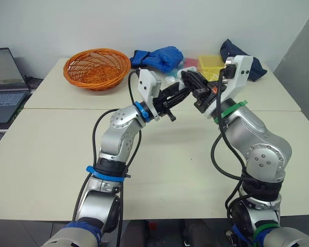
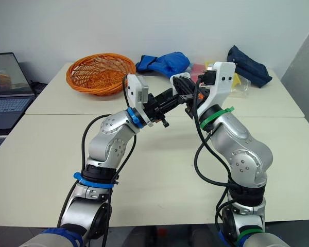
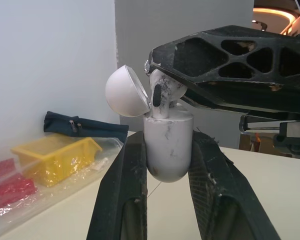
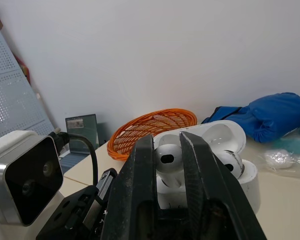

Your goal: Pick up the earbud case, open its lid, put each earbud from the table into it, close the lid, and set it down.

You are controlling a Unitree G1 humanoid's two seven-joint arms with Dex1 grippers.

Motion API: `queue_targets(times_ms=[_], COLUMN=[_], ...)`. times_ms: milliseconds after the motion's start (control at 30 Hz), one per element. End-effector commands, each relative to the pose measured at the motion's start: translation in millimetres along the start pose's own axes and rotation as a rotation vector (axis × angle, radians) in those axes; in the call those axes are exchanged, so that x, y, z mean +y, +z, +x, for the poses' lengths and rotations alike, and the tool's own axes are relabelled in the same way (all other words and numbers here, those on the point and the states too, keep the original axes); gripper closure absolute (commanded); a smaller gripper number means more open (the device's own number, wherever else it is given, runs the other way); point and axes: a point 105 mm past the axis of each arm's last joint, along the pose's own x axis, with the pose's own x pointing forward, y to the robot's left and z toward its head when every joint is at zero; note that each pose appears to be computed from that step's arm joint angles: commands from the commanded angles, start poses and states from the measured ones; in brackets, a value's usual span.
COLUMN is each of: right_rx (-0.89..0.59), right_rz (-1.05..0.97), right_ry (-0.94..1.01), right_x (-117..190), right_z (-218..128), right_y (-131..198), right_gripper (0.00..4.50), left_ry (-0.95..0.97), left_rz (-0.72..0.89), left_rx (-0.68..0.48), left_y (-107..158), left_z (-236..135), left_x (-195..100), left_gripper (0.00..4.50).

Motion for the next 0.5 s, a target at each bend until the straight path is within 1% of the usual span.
queue_targets(times_ms=[33,67,400,500], right_rx=[-0.030,-0.032,-0.040,-0.048], right_rz=[-0.021,-0.022,-0.049,-0.067], right_ry=[0.022,0.022,0.023,0.032], right_x=[4.8,4.5,3.9,5.0], right_z=[-2.5,-2.7,-3.6,-4.8], right_y=[6.7,6.9,8.4,10.4], right_gripper=[4.16,4.16,0.68,0.68], left_ry=[-0.024,-0.024,-0.031,-0.034], left_rz=[0.044,0.044,0.040,0.039], left_rx=[-0.060,-0.060,-0.058,-0.058], left_y=[19.3,19.4,19.2,18.8], left_z=[4.0,4.1,5.1,5.3], left_x=[-3.9,-4.0,-4.5,-5.5], left_gripper=[3.76,3.76,3.76,3.76])
